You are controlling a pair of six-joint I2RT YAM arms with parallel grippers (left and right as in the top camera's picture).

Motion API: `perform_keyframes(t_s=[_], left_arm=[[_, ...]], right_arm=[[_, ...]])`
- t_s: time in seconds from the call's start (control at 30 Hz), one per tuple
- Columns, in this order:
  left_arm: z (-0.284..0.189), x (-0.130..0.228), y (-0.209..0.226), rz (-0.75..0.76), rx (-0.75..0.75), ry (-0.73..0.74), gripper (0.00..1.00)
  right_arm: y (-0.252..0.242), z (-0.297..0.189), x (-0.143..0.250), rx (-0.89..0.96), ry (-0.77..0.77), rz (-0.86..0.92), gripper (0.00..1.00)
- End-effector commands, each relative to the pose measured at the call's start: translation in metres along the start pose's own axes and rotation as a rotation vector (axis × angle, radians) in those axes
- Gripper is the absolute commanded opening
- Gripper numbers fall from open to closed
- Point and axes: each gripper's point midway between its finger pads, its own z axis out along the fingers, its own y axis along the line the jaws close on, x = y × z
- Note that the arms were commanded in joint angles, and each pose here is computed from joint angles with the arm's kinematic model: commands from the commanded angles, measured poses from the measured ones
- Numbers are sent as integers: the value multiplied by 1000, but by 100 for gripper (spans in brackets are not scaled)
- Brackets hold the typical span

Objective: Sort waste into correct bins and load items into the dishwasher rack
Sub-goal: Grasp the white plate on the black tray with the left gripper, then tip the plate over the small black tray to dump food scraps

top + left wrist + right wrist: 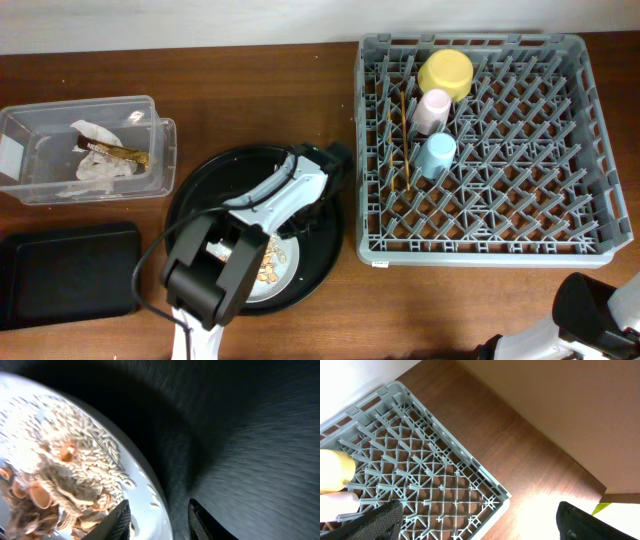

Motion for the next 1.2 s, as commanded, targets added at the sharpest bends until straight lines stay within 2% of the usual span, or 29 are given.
perform_keyframes(t_s=[0.0, 0.07, 0.1, 0.13, 0.2, 0.3, 0.5, 0.67, 0.77, 0.87, 0.97, 1.03, 1.17], left_arm=[[18, 8, 6, -10, -55, 40, 35], [19, 8, 6, -10, -54, 39, 28], [19, 8, 6, -9, -56, 41, 22], [19, 9, 7, -9, -59, 43, 10], [18, 11, 10, -6, -73, 53, 1], [11, 15, 18, 2, -105, 75, 1], [-46, -5, 52, -3, -219, 54, 1], [-74, -49, 89, -48, -193, 37, 1], [-79, -75, 128, -133, -153, 64, 1], [-89, -96, 183, -252, -88, 49, 1], [-87, -119, 224, -302, 112, 56, 1], [-74, -127, 258, -431, 213, 96, 1], [-62, -154, 303, -526, 420, 32, 1]], right_arm=[[-4, 0, 0, 16, 1, 3, 98], [-4, 0, 0, 16, 1, 4, 98], [-4, 0, 0, 16, 1, 4, 98], [-4, 0, 0, 16, 1, 4, 98], [-4, 0, 0, 16, 1, 4, 98], [-4, 0, 0, 16, 1, 3, 98], [-4, 0, 0, 16, 1, 3, 98], [-4, 0, 0, 16, 1, 4, 99], [-4, 0, 0, 16, 1, 4, 98], [-4, 0, 0, 16, 1, 4, 98], [-4, 0, 0, 16, 1, 4, 98], [-4, 0, 0, 16, 1, 4, 98], [-4, 0, 0, 16, 1, 4, 98]])
